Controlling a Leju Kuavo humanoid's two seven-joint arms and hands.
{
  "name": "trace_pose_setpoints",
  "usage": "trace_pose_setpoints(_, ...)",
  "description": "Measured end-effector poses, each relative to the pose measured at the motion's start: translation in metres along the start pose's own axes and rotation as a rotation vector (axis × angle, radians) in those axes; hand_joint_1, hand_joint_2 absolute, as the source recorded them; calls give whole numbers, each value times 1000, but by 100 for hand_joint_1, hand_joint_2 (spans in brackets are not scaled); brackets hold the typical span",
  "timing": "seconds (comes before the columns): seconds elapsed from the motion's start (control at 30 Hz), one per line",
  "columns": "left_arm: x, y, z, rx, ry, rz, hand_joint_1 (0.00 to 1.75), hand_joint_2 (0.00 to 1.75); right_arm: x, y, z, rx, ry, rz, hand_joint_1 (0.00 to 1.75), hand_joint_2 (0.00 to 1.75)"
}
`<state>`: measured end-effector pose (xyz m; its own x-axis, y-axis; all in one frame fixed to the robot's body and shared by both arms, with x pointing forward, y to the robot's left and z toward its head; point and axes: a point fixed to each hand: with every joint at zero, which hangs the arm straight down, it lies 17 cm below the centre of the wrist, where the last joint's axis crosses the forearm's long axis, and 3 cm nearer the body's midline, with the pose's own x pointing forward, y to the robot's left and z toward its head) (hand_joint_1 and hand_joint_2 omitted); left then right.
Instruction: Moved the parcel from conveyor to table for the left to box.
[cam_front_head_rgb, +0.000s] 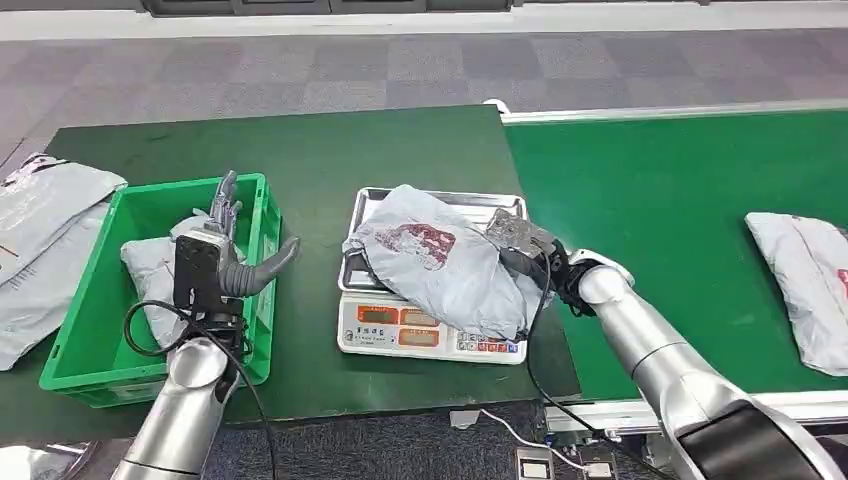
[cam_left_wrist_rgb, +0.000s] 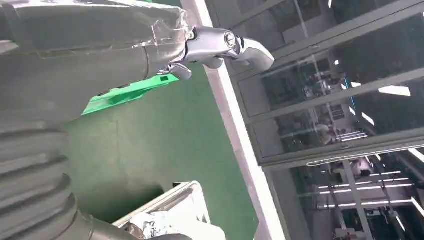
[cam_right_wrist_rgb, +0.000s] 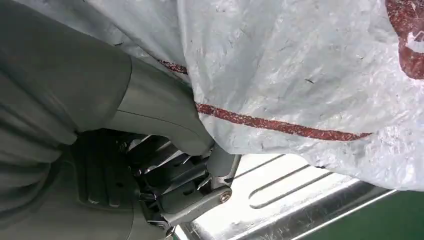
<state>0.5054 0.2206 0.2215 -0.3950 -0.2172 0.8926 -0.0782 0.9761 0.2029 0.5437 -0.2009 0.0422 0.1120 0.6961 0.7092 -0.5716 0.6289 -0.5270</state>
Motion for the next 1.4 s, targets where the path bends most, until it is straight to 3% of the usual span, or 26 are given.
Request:
trace_pose_setpoints(0.27,0,-3,-1,-7,1,-1,0,175,-2,1,0,9,12,5,175,175)
trace_pose_setpoints(0.3,0,-3,-1,-7,0,-1,0,175,-4,2,0,13,22,5,72,175)
trace_pose_setpoints(0.33,0,-3,-2,-8,-1,-1,0,175,-6,4,0,20,31,5,0,175)
trace_pose_setpoints(0.43,2,-4,-5,-11,-4,-2,0,175,-20,10,0,29,76,50,0,175)
trace_pose_setpoints(0.57,2,-6,-7,-13,-1,-41,0,175,-35,4,-6,-119,129,178,0,175)
trace_pose_setpoints(0.7,2,-8,-2,-25,2,-86,0,175,-30,4,-8,-190,121,204,0,175)
trace_pose_setpoints(0.8,1,-12,8,-43,0,-126,0,175,12,-5,2,-357,-2,220,0,175)
trace_pose_setpoints(0.93,-1,-13,13,-50,2,-131,0,175,50,-15,18,-423,-108,188,0,175)
trace_pose_setpoints(1.1,6,-17,9,-48,-21,-122,0,175,104,-45,56,-572,-361,39,0,175)
trace_pose_setpoints(1.4,31,-37,-23,-33,-76,-75,0,175,151,-97,100,-712,-553,-140,0,175)
